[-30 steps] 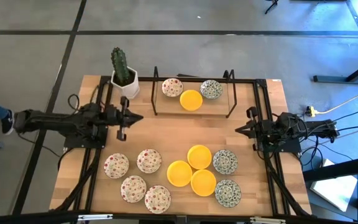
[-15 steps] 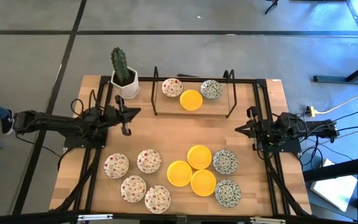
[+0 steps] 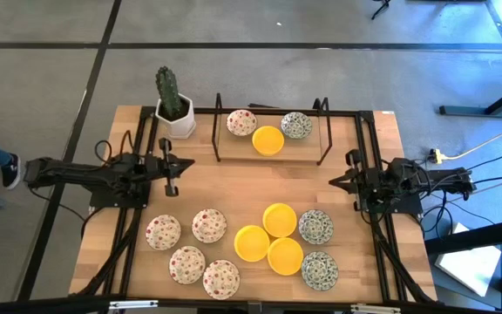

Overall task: Pick & Place Mini bowls
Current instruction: Stack the top blue bowl on top of the blue bowl on the shelf

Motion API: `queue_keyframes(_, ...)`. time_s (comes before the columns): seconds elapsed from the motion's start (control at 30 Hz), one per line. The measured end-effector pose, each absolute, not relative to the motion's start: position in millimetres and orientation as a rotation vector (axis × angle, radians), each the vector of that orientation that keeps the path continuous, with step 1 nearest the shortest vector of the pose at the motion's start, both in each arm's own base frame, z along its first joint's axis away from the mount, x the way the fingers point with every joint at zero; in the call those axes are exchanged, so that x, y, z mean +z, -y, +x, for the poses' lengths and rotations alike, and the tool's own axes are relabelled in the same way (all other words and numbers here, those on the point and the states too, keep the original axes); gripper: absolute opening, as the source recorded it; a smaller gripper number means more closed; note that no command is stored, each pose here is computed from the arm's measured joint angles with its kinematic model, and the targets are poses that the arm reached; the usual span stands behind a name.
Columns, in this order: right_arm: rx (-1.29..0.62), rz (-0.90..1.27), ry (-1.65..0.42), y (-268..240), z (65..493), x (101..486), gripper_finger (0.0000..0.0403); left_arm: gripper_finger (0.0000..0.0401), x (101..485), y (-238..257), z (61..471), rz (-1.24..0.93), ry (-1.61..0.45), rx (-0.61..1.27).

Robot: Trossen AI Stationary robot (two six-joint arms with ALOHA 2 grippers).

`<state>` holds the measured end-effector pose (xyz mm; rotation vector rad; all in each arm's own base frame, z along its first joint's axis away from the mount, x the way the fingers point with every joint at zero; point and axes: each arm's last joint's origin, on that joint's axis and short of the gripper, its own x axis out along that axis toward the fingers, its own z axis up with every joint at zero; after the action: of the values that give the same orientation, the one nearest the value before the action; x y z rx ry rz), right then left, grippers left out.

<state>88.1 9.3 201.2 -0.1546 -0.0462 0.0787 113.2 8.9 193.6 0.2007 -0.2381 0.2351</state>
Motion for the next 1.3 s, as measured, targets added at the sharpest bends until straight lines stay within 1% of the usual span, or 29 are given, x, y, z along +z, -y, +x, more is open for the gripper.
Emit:
queue_keyframes(0.13,0.079,-0.155,0.046,-9,88,201,0.0017,0.0002,196,-5,107,0.206,0.268,0.207)
queue_keyframes(0.27,0.079,-0.155,0.047,-9,88,201,0.0017,0.0002,194,0,103,0.219,0.249,0.172)
queue_keyframes(0.47,0.079,-0.155,0.047,-9,88,201,0.0017,0.0002,186,-2,104,0.173,0.162,0.278)
queue_keyframes(0.57,0.079,-0.155,0.047,-9,88,201,0.0017,0.0003,186,-3,104,0.146,0.158,0.303)
queue_keyframes(0.8,0.081,-0.155,0.047,-9,88,201,0.0017,0.0003,186,-3,104,0.151,0.159,0.303)
queue_keyframes(0.97,0.131,-0.138,0.05,-11,88,201,0.0017,0.0004,186,-2,104,0.167,0.155,0.295)
queue_keyframes(1.3,0.13,-0.155,0.078,-11,88,204,0.0017,0.0008,187,0,103,0.183,0.175,0.269)
